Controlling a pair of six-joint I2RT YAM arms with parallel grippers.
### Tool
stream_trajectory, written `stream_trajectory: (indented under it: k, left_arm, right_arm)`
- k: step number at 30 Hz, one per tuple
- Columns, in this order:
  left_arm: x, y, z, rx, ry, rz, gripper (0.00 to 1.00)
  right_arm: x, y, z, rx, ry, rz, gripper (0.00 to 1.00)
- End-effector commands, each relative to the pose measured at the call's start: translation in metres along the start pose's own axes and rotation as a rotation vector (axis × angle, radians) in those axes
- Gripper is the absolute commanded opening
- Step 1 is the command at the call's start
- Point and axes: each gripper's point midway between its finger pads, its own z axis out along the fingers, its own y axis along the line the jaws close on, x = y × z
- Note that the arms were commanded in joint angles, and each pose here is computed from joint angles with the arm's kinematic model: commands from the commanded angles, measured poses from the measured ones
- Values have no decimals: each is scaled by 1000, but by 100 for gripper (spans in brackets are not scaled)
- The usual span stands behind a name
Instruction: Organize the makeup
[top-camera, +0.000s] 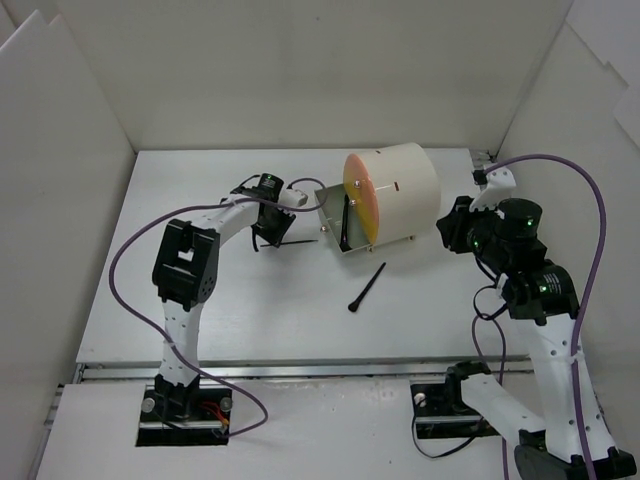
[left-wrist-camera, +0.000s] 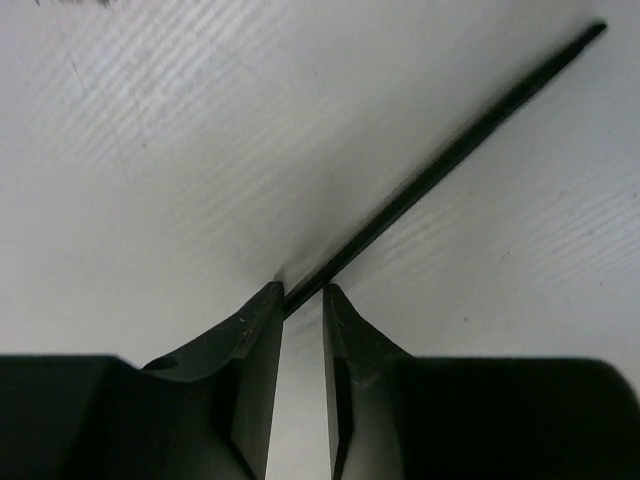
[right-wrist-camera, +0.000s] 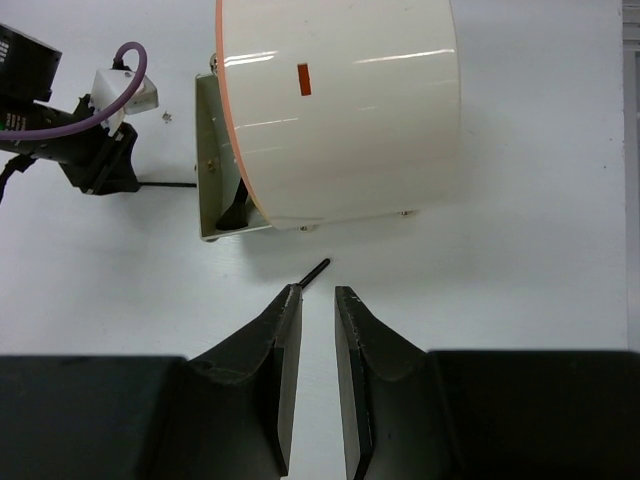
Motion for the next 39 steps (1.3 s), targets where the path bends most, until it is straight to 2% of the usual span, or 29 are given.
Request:
stream_trajectory:
  k: [1, 5, 7, 10, 15, 25, 31, 36, 37, 39]
  left_arm:
    - [36, -8, -10, -34, 99, -61, 18]
    - [70, -21, -9, -49, 180, -86, 7]
    - [76, -28, -10, -43, 183, -100, 1]
    - [92, -39, -9, -29, 205, -139, 0]
    - [89, -41, -17, -48, 171, -199, 0]
    - [12, -51, -92, 9, -145, -247, 0]
    - [-13, -52, -125, 23, -226, -298, 0]
    - [-64, -73, -150, 171, -343, -407, 0]
    - [-73, -79, -154, 215, -355, -477, 0]
    - [-102, -85, -162, 290, -426, -521, 0]
  right_arm:
    - [-16, 4, -1, -11, -70, -7, 17]
    - [-16, 2, 0, -6, -67, -13, 17]
    - [-15, 5, 1, -22, -60, -15, 17]
    - [-16, 5, 2, -27, -58, -17, 17]
    - [-15, 7, 7, -36, -47, -26, 17]
    - [-19, 7, 7, -39, -54, -37, 17]
    - [-21, 7, 5, -35, -59, -41, 17]
    - [-21, 8, 6, -42, -60, -35, 17]
    - [-22, 8, 6, -42, -63, -37, 17]
    - [-22, 8, 5, -39, -65, -34, 17]
